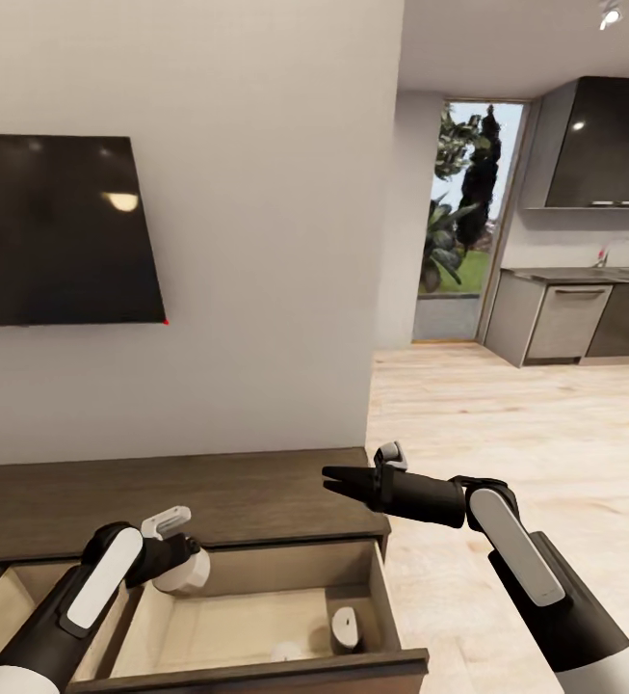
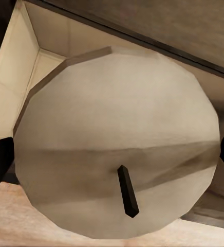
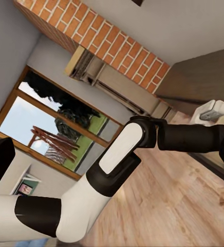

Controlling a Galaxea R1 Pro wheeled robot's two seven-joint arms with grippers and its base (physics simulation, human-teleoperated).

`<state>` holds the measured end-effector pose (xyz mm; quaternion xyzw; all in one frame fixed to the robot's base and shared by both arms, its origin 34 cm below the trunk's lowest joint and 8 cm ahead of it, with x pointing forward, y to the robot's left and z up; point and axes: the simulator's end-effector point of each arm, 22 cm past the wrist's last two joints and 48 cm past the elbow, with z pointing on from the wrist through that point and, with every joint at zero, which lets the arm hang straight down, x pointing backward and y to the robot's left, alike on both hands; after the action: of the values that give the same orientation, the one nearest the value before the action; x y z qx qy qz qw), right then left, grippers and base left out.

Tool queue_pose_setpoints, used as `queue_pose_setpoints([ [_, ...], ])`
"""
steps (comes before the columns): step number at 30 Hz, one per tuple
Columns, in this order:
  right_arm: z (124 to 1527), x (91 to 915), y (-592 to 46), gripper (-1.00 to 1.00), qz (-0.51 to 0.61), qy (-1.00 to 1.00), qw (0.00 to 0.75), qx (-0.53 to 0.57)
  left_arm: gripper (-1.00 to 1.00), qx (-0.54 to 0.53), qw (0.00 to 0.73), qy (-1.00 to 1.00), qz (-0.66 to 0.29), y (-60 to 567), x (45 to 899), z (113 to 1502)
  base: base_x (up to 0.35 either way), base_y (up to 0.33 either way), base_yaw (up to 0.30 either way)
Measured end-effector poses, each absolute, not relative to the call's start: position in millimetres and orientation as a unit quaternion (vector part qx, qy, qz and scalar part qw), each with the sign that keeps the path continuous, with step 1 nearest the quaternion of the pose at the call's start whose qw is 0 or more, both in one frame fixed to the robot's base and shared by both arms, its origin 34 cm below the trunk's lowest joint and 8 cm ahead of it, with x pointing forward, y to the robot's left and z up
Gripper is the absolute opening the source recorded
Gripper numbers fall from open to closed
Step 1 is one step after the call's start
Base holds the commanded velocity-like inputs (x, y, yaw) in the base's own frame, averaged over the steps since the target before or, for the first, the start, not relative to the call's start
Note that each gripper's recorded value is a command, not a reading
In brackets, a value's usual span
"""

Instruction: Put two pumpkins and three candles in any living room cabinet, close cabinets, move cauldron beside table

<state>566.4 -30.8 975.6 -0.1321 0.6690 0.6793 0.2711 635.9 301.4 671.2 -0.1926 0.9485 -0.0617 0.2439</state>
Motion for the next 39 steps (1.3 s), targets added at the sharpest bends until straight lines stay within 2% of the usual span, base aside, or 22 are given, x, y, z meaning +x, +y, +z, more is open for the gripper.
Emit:
queue_pose_setpoints([
  [13,975.8,566.3,-30.8,1.00,0.679,0.669,0.271,-0.132,-1.00,-0.192,0.244,0.949,-0.062,301.2,635.8,671.3,0.089,0.138,0.000],
  [20,975.7,566.4,-30.8,1.00,0.679,0.669,0.271,-0.132,-1.00,-0.193,0.244,0.948,-0.062,301.4,635.9,671.2,0.154,-0.072,0.000],
  [39,970.8,566.5,-31.0,1.00,0.678,0.670,0.271,-0.132,-1.00,-0.201,0.254,0.944,-0.062,303.5,639.4,669.4,0.004,-0.002,0.000],
])
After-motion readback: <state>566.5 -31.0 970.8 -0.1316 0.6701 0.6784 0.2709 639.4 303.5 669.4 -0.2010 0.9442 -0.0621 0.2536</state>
